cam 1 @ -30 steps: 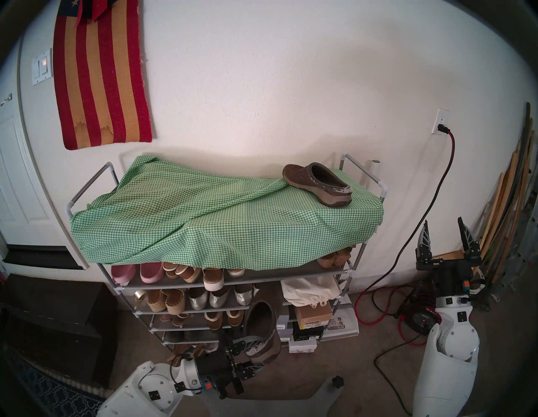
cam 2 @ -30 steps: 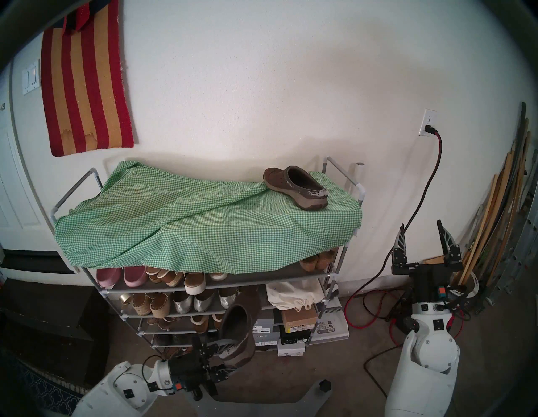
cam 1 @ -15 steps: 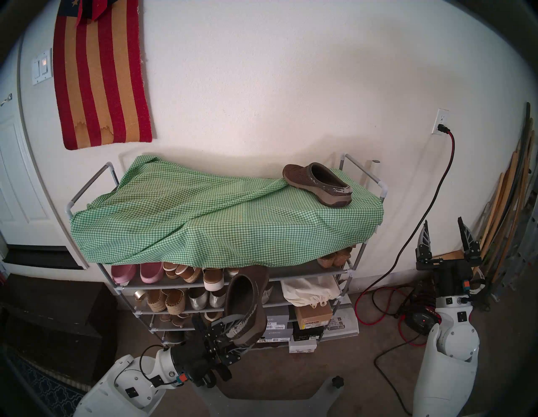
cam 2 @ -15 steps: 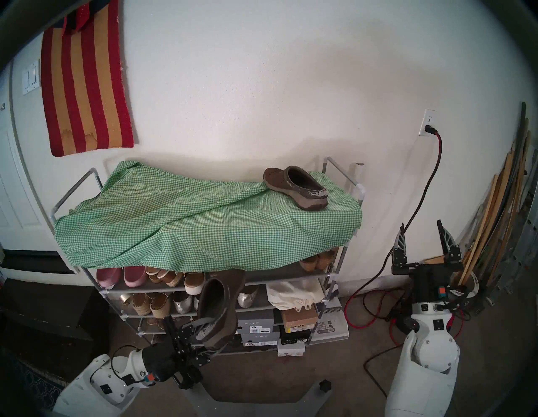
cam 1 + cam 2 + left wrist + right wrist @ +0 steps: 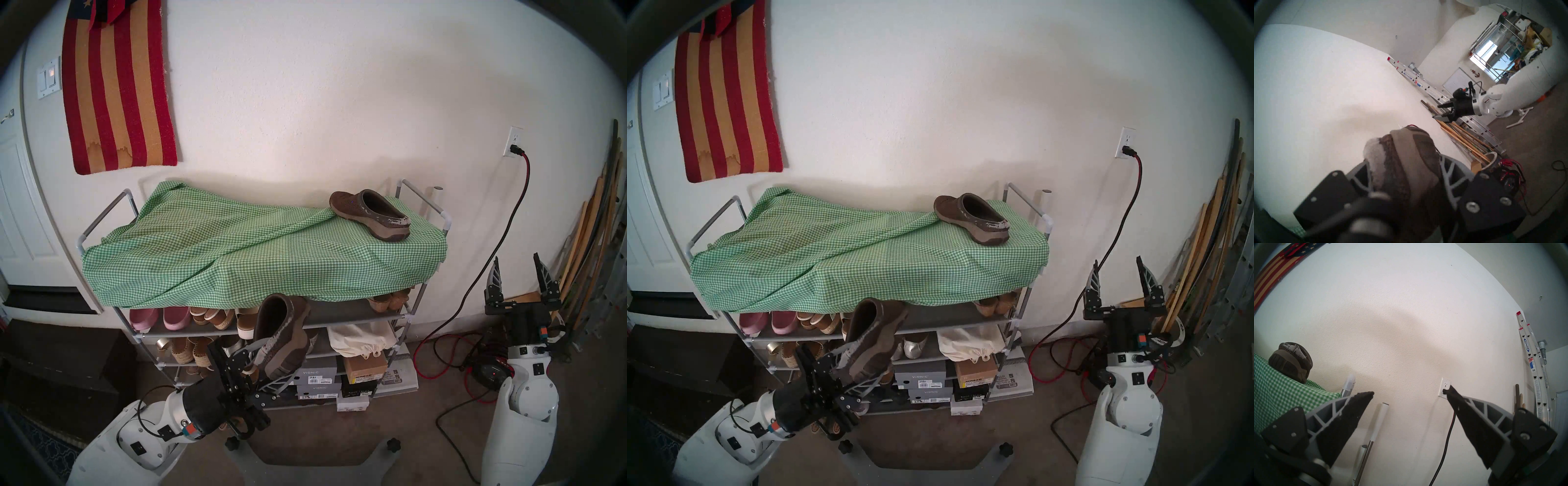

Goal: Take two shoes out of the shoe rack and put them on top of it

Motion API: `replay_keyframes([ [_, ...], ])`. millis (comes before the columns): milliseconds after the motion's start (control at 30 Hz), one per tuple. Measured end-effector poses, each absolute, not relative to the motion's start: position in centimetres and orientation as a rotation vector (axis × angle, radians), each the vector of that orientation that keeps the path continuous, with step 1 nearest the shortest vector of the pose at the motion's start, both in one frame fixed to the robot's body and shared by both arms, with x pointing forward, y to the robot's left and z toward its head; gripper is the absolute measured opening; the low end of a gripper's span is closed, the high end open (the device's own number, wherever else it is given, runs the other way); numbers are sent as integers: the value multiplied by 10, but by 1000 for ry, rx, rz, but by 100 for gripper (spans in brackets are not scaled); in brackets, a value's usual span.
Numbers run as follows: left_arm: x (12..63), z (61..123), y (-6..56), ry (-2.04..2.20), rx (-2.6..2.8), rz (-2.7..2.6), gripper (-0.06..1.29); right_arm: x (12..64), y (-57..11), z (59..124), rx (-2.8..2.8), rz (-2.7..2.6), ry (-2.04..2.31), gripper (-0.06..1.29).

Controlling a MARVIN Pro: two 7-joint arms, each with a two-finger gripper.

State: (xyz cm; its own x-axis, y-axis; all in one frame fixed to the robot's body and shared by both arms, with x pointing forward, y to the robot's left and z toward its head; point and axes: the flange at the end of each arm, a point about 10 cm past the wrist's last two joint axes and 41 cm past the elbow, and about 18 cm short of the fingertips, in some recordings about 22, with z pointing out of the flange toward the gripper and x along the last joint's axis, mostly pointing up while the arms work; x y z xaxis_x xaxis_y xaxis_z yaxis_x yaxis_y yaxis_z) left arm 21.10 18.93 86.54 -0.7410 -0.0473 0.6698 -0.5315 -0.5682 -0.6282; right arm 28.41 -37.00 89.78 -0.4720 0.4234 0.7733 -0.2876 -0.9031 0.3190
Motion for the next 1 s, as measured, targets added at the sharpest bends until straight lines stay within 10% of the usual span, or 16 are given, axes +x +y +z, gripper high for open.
replay_keyframes([
  [1000,232,1021,209,-1096,898,2464,50,284,-370,898,1308,2380,202,123],
])
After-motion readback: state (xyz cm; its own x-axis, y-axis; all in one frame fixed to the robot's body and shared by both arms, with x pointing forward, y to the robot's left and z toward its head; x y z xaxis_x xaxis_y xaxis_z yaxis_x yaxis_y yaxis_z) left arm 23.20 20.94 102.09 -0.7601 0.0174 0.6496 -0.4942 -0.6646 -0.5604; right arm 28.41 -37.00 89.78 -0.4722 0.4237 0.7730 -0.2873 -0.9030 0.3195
